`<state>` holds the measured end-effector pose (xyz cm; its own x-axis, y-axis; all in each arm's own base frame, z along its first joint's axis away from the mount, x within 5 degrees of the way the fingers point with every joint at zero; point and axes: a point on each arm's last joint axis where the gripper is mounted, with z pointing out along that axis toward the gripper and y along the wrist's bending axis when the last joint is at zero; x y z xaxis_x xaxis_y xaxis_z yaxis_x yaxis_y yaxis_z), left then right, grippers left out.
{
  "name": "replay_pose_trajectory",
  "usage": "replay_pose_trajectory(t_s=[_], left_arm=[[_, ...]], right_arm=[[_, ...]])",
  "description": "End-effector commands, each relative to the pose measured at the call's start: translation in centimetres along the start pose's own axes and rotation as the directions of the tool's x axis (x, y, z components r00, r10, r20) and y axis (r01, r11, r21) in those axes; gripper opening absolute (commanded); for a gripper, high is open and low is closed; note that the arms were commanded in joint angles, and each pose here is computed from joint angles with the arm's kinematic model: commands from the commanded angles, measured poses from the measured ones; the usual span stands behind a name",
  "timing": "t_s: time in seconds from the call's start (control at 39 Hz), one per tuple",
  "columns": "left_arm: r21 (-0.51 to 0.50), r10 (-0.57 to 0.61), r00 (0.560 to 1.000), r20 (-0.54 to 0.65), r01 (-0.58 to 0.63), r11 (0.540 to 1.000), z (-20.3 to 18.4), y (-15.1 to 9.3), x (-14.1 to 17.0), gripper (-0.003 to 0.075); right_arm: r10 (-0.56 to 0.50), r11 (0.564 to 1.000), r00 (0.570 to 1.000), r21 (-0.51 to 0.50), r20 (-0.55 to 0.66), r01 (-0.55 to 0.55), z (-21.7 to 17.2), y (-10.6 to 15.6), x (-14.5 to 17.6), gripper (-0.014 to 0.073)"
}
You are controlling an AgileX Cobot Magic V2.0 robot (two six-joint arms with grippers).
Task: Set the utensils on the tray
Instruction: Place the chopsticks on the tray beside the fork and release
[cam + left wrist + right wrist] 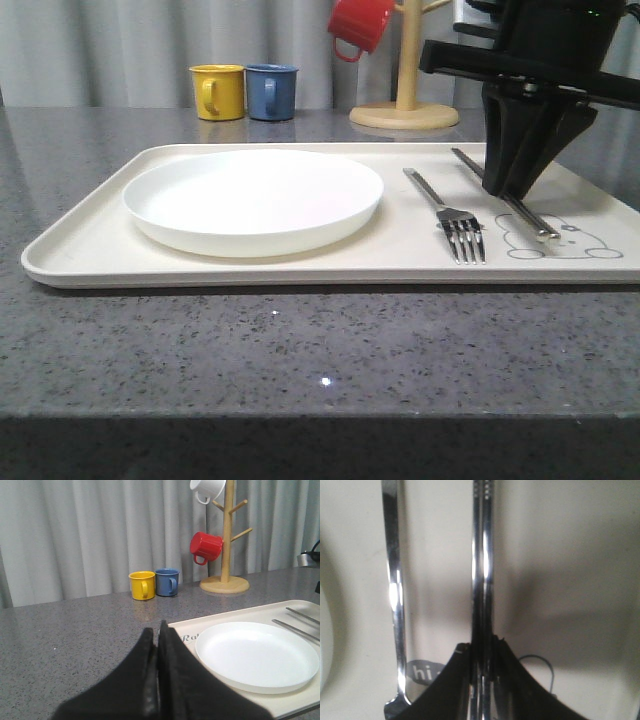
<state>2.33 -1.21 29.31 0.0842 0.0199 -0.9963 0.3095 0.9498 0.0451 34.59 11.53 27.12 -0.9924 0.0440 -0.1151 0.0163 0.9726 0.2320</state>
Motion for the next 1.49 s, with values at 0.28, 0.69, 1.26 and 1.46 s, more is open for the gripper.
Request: replay_pose_trajectory(t_s=[0.28, 0.69, 1.26, 1.46], left_arm=[[-0.015, -0.016, 0.992, 0.124, 0.018, 1.0, -0.71, 0.11, -1.59, -0.0018], [-0.015, -0.016, 0.992, 0.124, 0.018, 1.0, -0.71, 0.11, -1.59, -0.0018], [-0.015, -0.016, 0.992, 0.124, 0.018, 1.0, -0.71, 0.11, -1.59, -0.0018], [-0.015, -0.016, 0.992, 0.124, 0.018, 1.0, -0.71, 0.11, -1.59, -0.0018]], right_arm=[[-0.015, 1.0, 0.999, -0.013, 0.039, 0.016, -2.4, 0.39, 0.35, 0.0025], [-0.015, 1.0, 0.999, -0.011, 0.032, 0.016, -2.4, 0.37, 0.41, 0.0026], [-0.015, 1.0, 0.999, -0.011, 0.03, 0.016, -2.39, 0.37, 0.43, 0.0235], [-0.016, 1.0, 1.0, -0.007, 0.012, 0.016, -2.5, 0.35, 0.57, 0.0281]])
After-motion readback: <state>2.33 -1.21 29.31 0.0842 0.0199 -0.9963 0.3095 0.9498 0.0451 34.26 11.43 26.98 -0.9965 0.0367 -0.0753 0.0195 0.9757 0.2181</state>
